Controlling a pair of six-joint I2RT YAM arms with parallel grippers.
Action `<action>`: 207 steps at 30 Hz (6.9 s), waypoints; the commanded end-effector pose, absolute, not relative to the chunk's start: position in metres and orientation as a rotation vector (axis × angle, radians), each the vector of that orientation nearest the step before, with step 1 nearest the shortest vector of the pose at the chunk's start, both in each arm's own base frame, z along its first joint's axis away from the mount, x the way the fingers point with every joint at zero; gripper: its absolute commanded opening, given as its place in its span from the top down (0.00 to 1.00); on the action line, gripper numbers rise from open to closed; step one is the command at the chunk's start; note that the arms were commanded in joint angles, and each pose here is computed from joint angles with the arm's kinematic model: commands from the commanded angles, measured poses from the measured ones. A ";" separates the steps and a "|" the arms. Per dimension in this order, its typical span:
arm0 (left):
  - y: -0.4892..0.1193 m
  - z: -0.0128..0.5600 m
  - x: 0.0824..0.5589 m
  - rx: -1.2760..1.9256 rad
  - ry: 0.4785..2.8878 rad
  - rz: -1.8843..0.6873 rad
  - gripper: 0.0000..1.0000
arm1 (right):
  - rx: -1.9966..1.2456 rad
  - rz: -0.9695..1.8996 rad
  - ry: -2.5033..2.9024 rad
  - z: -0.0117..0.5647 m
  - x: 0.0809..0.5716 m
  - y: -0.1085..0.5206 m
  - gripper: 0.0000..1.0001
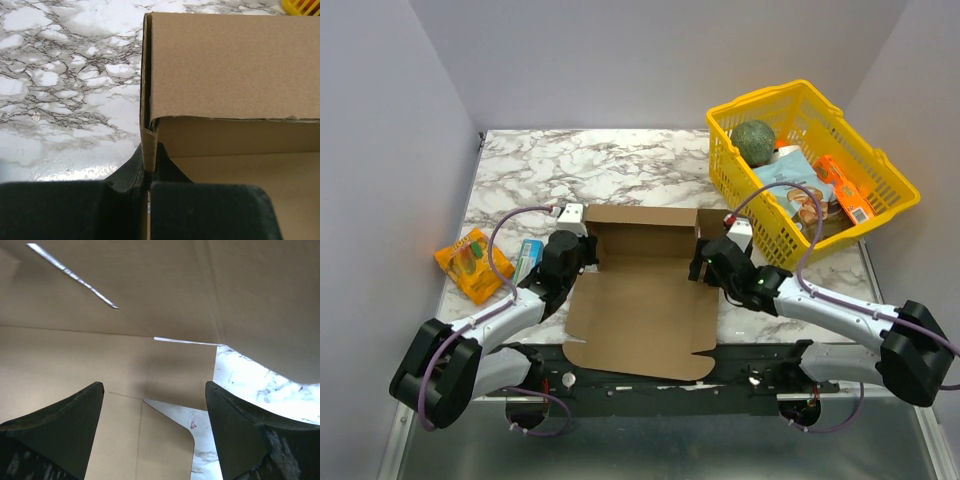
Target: Fold the paper box
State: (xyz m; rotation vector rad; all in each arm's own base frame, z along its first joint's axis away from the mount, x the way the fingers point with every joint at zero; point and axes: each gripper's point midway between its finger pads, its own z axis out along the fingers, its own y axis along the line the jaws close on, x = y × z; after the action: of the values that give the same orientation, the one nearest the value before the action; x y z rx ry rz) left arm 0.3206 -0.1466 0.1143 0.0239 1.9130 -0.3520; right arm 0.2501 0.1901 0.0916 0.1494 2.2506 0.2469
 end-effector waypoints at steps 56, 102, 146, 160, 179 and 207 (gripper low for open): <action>-0.170 0.096 0.321 0.113 1.985 -0.351 1.00 | 0.006 0.358 2.297 0.054 0.262 0.264 0.35; -0.179 0.091 0.321 0.147 2.006 -0.361 1.00 | -0.099 0.282 2.097 0.095 0.268 0.291 0.28; -0.155 0.090 0.325 0.128 2.028 -0.247 1.00 | -0.342 0.412 2.171 0.135 0.199 0.247 0.06; -0.164 0.090 0.322 0.161 2.013 -0.311 1.00 | -0.088 0.435 2.036 0.280 0.227 0.174 0.00; -0.161 0.106 0.319 0.167 1.953 -0.320 1.00 | -0.174 0.127 2.151 0.230 0.280 0.138 0.00; -0.170 0.103 0.318 0.164 1.955 -0.353 1.00 | -0.094 0.540 2.328 0.188 0.254 0.197 0.71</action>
State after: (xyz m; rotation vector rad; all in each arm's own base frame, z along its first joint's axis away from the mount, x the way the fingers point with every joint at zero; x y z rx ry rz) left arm 0.3274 -0.1591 0.1142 0.1401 1.9195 -0.3040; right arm 0.2601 0.1635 0.1888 -0.1370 2.3099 0.3118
